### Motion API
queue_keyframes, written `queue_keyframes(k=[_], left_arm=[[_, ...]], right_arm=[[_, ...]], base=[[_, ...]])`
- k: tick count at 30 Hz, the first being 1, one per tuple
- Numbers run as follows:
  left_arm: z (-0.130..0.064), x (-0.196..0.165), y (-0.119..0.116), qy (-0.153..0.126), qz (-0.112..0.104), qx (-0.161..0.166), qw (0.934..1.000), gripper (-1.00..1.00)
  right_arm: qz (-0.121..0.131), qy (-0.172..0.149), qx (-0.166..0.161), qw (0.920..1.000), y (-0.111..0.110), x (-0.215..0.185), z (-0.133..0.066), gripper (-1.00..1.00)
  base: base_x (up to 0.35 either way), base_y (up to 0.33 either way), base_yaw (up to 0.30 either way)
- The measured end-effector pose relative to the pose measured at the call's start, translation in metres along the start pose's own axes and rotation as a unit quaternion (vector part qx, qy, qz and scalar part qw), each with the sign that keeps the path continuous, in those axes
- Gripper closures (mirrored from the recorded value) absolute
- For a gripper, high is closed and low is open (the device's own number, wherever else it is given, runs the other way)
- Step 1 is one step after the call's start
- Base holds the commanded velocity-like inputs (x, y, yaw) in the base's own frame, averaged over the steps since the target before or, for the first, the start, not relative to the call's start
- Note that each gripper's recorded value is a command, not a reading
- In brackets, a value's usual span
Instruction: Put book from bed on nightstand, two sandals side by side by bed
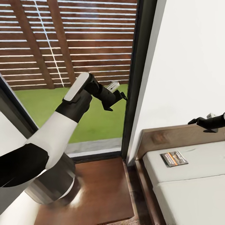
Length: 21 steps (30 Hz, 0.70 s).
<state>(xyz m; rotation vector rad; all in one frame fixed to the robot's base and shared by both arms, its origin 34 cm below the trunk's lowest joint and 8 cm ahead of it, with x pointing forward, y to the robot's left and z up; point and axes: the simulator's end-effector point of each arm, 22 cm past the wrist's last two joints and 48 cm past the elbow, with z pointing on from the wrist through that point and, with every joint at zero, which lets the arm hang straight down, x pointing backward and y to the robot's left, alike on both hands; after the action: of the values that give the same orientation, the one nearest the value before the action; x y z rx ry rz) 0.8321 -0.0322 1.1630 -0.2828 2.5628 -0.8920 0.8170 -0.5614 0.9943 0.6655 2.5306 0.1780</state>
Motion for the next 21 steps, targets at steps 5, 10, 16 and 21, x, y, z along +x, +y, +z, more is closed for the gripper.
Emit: queue_keyframes(k=[5,10,16,21], left_arm=[[0.006,0.0,0.005,0.001,-0.01,-0.002,0.9999,-1.0],[0.013,0.002,0.01,0.004,-0.017,-0.005,0.9998,-1.0],[0.024,0.006,0.018,0.009,-0.022,-0.014,0.9996,-1.0],[0.033,0.009,0.027,0.016,-0.029,-0.022,0.9992,-1.0]], right_arm=[[0.0,-0.001,0.0,1.0,0.001,-0.002,0.002,-1.0],[-0.001,0.001,0.001,1.0,0.002,-0.003,0.006,-1.0],[-0.001,0.004,0.002,1.0,0.003,-0.001,0.011,-1.0],[-0.002,0.008,0.004,1.0,0.003,0.001,0.016,-1.0]], base=[[0.0,0.0,-0.092],[0.0,0.0,-0.092],[0.0,0.0,-0.093],[0.0,0.0,-0.093]])
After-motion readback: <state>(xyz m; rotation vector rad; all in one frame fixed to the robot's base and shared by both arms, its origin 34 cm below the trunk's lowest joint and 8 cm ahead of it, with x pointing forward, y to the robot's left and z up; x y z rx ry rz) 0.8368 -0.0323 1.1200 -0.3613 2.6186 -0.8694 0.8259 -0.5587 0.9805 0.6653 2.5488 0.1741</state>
